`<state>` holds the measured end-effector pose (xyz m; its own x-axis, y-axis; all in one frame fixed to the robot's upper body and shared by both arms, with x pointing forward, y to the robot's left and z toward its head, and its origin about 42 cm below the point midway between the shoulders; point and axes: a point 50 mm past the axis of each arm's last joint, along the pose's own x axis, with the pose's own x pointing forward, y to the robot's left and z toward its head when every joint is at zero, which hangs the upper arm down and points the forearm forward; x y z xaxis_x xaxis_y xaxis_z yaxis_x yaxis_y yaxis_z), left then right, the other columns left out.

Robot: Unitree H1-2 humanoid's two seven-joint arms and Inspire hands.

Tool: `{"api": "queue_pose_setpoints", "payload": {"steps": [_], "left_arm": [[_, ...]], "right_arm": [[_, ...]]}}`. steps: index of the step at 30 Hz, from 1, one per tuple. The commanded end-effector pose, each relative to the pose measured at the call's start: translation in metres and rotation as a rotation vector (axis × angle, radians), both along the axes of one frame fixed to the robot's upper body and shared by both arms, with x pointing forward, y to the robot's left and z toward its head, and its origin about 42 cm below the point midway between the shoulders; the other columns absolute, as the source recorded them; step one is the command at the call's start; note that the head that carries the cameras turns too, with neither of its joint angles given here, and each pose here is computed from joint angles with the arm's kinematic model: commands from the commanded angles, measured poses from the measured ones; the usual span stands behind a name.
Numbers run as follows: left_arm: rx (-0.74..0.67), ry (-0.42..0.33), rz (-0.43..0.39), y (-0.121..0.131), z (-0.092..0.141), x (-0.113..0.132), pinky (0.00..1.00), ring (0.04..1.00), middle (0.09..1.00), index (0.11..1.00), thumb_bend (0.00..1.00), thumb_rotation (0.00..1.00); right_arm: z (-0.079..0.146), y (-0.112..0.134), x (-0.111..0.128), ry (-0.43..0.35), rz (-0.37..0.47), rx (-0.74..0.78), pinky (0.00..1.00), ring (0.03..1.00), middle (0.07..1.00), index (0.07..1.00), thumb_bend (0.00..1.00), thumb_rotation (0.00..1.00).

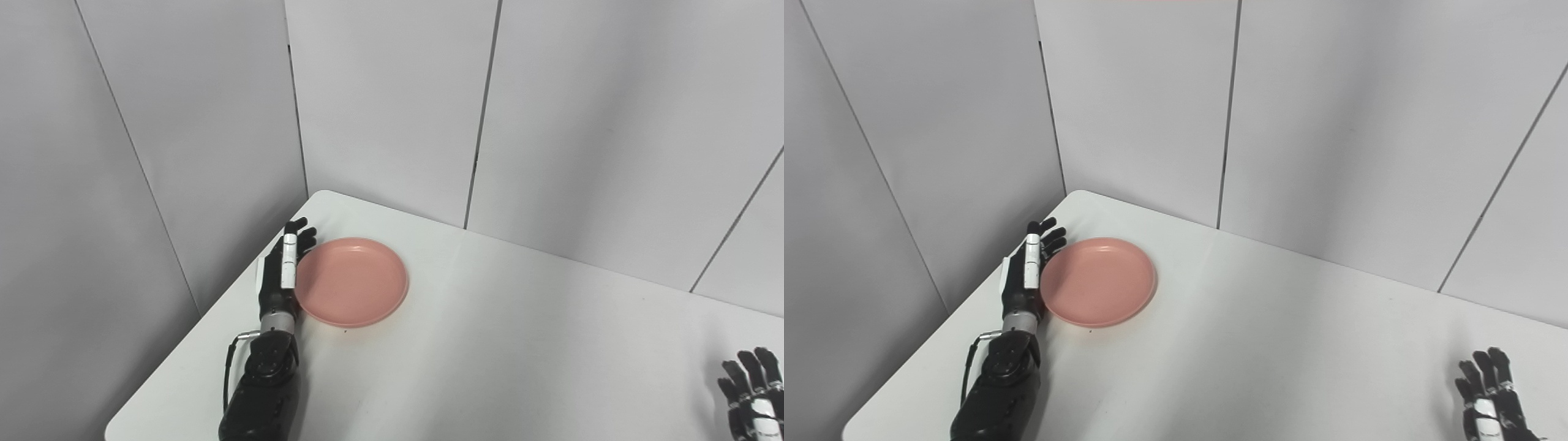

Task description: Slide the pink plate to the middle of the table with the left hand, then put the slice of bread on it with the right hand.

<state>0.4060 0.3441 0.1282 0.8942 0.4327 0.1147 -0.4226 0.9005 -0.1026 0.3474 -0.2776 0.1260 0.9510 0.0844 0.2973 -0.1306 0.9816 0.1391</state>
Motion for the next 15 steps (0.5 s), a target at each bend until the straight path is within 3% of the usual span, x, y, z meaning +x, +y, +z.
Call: {"api": "queue_pose_setpoints", "payload": {"steps": [1,15], "left_arm": [[-0.011,-0.021,-0.059,-0.009,0.011,0.011,0.77,0.783,0.775,0.765,0.88,0.99],[-0.125,-0.029,-0.196,-0.056,0.010,0.019,0.77,0.772,0.771,0.760,0.87,0.99]], "right_arm": [[-0.010,-0.005,-0.006,0.011,0.000,-0.004,0.99,0.961,0.969,0.970,0.70,0.69],[-0.009,-0.004,-0.006,0.008,0.000,0.002,1.00,0.965,0.971,0.962,0.73,0.70]]}}
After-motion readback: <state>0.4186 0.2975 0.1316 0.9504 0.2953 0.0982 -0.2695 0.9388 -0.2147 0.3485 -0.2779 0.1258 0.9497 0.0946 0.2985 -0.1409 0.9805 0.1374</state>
